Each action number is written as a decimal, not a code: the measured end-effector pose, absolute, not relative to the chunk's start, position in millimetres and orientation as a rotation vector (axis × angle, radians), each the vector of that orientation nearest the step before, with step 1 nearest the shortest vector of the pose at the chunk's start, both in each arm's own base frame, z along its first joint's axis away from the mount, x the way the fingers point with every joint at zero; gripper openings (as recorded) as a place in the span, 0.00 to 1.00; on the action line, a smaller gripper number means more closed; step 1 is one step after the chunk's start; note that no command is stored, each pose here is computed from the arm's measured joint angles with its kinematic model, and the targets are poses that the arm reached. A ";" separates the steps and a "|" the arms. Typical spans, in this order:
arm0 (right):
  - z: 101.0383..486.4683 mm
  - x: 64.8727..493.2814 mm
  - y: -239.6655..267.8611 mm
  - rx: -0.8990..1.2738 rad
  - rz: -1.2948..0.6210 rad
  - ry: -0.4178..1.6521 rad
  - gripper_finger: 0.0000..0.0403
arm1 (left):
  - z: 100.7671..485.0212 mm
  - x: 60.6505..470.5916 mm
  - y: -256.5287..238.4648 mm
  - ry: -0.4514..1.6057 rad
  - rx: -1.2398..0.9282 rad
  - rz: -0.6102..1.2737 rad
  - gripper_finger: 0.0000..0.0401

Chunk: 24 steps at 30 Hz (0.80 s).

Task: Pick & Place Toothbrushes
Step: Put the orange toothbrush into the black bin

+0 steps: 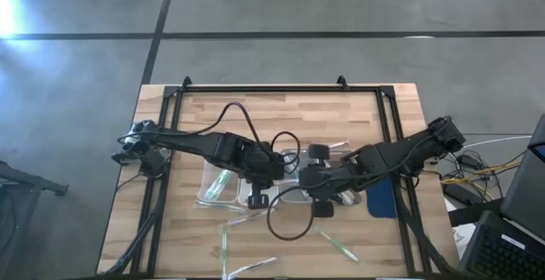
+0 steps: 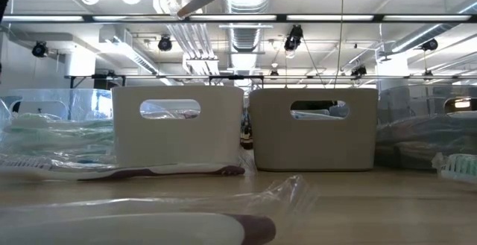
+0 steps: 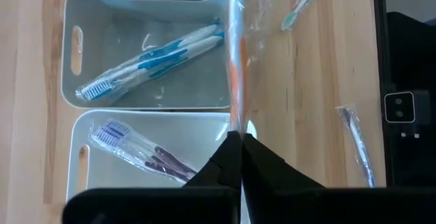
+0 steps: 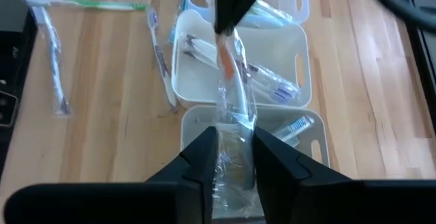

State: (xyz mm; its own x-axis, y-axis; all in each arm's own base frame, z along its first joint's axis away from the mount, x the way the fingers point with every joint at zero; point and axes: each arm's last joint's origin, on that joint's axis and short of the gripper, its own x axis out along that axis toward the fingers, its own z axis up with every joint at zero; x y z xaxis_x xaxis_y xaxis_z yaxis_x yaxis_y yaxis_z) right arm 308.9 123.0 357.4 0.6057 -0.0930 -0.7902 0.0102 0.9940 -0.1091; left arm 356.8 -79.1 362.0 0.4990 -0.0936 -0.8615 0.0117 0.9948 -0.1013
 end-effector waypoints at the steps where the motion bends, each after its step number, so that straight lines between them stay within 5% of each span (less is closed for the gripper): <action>1: 357.9 309.7 123.4 -0.094 -0.057 0.909 0.20 | 362.0 356.6 -79.1 1.048 -0.086 -0.064 0.01; 17: 361.3 317.8 116.4 -0.095 -0.026 0.862 0.34 | 365.4 361.7 -79.5 0.984 -0.054 -0.091 0.00; 24: 359.3 315.8 115.8 -0.082 0.001 0.900 0.27 | 366.7 362.4 -79.7 0.971 -0.044 -0.099 0.01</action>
State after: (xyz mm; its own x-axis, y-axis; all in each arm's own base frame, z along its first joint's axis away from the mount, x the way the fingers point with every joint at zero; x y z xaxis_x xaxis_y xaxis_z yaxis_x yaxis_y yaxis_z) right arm 315.8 115.8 359.3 0.6219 -0.0331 -0.7824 -0.0354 0.9969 -0.0703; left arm 362.4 -79.7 366.7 0.5602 -0.1036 -0.8219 0.0642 0.9946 -0.0816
